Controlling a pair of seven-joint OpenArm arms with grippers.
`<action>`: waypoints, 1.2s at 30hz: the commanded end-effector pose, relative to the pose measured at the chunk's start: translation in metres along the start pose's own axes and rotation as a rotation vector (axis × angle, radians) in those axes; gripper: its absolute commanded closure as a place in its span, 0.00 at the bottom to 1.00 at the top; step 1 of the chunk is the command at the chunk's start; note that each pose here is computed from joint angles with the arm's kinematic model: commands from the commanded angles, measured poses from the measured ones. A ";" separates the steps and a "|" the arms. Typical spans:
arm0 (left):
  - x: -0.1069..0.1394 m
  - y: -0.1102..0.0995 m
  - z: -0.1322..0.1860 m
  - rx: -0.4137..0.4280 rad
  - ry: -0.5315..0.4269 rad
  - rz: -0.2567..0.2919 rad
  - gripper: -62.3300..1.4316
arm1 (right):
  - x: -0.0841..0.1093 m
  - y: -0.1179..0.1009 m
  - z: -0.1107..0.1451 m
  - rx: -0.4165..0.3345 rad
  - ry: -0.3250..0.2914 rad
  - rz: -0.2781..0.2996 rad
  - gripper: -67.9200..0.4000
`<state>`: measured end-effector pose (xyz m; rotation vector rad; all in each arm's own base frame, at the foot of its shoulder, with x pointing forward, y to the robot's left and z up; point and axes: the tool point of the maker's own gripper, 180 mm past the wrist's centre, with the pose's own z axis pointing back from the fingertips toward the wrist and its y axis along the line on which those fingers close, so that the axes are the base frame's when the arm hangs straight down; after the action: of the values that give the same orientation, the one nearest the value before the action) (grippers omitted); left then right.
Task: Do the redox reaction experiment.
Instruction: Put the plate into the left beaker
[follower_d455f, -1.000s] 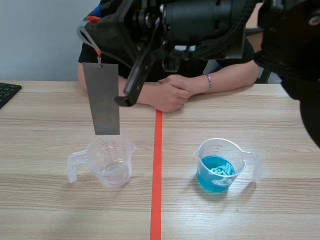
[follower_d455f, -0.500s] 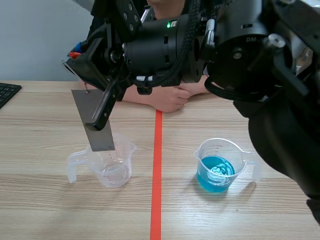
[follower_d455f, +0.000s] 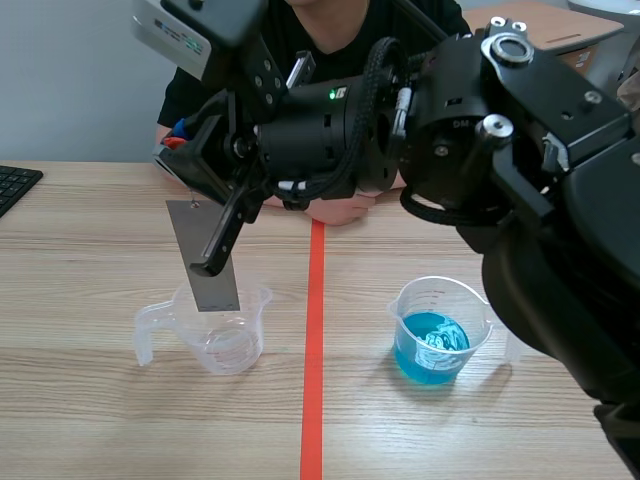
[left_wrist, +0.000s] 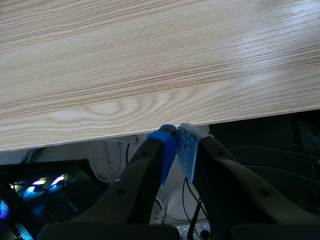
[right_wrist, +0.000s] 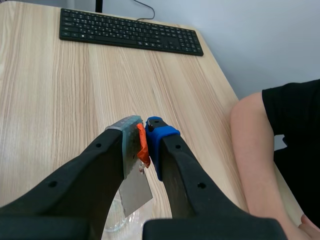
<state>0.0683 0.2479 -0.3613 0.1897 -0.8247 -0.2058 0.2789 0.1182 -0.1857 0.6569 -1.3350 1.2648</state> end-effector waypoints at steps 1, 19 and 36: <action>0.003 0.001 0.001 0.002 -0.014 -0.003 0.82 | 0.005 -0.007 0.000 -0.014 -0.026 0.005 0.97; -0.009 -0.012 0.002 -0.069 0.051 -0.059 0.03 | -0.045 0.010 -0.023 0.028 0.068 0.035 0.96; -0.009 -0.012 0.001 -0.069 0.055 -0.063 0.00 | -0.011 0.031 -0.025 0.118 -0.109 -0.068 0.00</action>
<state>0.0582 0.2393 -0.3725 0.1564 -0.7443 -0.2863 0.2653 0.1422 -0.2205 0.8251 -1.2981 1.2608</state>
